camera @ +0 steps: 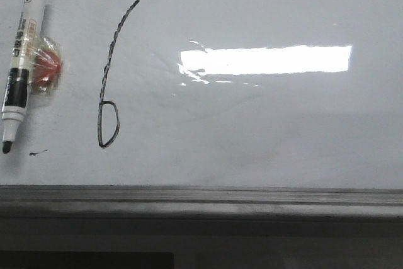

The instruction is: Write number 6 on whiteboard

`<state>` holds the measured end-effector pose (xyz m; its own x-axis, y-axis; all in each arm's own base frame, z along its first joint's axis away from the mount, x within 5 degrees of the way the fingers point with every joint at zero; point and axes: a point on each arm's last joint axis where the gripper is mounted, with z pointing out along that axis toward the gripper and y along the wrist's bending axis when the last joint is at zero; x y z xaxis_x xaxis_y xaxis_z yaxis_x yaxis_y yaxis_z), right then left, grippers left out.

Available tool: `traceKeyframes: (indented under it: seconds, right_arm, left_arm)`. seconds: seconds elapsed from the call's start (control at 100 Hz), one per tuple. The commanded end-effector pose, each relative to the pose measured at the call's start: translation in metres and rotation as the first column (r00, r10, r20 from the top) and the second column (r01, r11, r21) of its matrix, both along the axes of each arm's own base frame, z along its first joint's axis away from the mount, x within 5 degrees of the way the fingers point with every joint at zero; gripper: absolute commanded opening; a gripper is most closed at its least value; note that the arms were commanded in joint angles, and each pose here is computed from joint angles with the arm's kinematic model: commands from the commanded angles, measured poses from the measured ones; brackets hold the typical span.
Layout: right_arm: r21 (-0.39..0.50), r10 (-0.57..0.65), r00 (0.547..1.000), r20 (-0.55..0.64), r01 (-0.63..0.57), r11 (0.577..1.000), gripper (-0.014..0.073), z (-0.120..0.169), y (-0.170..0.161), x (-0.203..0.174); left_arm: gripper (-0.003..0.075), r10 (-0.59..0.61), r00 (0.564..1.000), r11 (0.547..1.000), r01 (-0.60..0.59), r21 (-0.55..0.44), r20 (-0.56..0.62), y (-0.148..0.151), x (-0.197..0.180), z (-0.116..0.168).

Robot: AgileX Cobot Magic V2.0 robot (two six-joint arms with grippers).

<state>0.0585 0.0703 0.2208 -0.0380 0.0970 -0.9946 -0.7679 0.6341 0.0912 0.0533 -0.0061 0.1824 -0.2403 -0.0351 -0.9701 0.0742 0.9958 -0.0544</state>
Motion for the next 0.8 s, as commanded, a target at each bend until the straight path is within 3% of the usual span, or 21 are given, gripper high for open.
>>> traceKeyframes:
  seconds: [0.0, 0.79]
  right_arm:
    - [0.068, -0.017, 0.996, 0.084, 0.012, 0.998, -0.0053, 0.0162, -0.0001, 0.0012]
    - [0.068, -0.017, 0.996, 0.084, 0.012, 0.998, -0.0053, 0.0162, -0.0001, 0.0012]
  left_arm:
    - [-0.0019, 0.016, 1.0, 0.999, -0.016, -0.03, 0.026, 0.0006, 0.0001, -0.0096]
    - [-0.0019, -0.003, 1.0, 1.0, 0.004, -0.03, 0.023, -0.0004, 0.0, -0.0098]
